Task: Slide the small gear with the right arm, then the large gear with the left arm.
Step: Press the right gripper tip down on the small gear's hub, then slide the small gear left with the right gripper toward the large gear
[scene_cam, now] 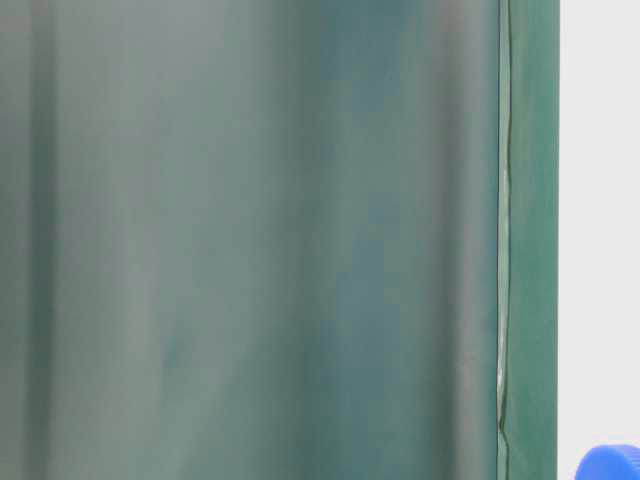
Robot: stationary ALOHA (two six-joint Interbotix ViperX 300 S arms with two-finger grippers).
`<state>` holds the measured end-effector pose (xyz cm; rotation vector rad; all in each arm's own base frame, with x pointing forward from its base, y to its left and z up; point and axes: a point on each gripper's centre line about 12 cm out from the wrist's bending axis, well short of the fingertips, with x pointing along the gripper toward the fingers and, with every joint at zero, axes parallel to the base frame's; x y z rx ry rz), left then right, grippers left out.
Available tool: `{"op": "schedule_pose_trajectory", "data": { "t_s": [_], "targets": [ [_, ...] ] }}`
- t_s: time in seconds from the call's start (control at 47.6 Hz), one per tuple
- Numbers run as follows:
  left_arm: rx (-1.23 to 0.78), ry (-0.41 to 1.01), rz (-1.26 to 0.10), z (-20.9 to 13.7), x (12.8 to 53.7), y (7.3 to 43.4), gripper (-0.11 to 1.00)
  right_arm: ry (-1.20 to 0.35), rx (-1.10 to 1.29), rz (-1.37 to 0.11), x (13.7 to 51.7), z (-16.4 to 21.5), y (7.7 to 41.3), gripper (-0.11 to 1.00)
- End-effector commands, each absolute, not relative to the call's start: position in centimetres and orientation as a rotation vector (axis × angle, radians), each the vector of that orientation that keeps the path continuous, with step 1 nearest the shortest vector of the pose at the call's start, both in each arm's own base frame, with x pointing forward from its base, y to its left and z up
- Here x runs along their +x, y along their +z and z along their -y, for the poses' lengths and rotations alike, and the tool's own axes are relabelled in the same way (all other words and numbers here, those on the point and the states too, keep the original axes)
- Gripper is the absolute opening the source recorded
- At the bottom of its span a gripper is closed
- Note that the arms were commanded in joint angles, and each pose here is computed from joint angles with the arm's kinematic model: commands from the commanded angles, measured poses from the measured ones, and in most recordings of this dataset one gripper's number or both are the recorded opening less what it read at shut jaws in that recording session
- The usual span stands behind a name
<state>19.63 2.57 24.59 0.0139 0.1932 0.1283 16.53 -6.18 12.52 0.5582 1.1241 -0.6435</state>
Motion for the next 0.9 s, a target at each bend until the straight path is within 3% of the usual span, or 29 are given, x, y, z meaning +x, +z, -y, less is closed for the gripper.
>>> {"op": "schedule_pose_trajectory", "data": {
  "t_s": [0.0, 0.315, 0.882],
  "targets": [
    [0.013, 0.132, -0.182, -2.7, 19.8, 25.0, 0.00, -0.629, 0.558, -1.145, 16.8, 5.8, 12.1, 0.50],
    [0.014, 0.132, -0.181, -2.7, 19.9, 25.1, 0.00, -0.546, 0.518, -1.137, 20.8, 5.2, 11.6, 0.50],
    [0.013, 0.131, -0.195, -2.7, 19.8, 25.0, 0.00, -0.441, 0.349, -1.071, 34.7, 6.7, 11.7, 0.50]
  ]
}}
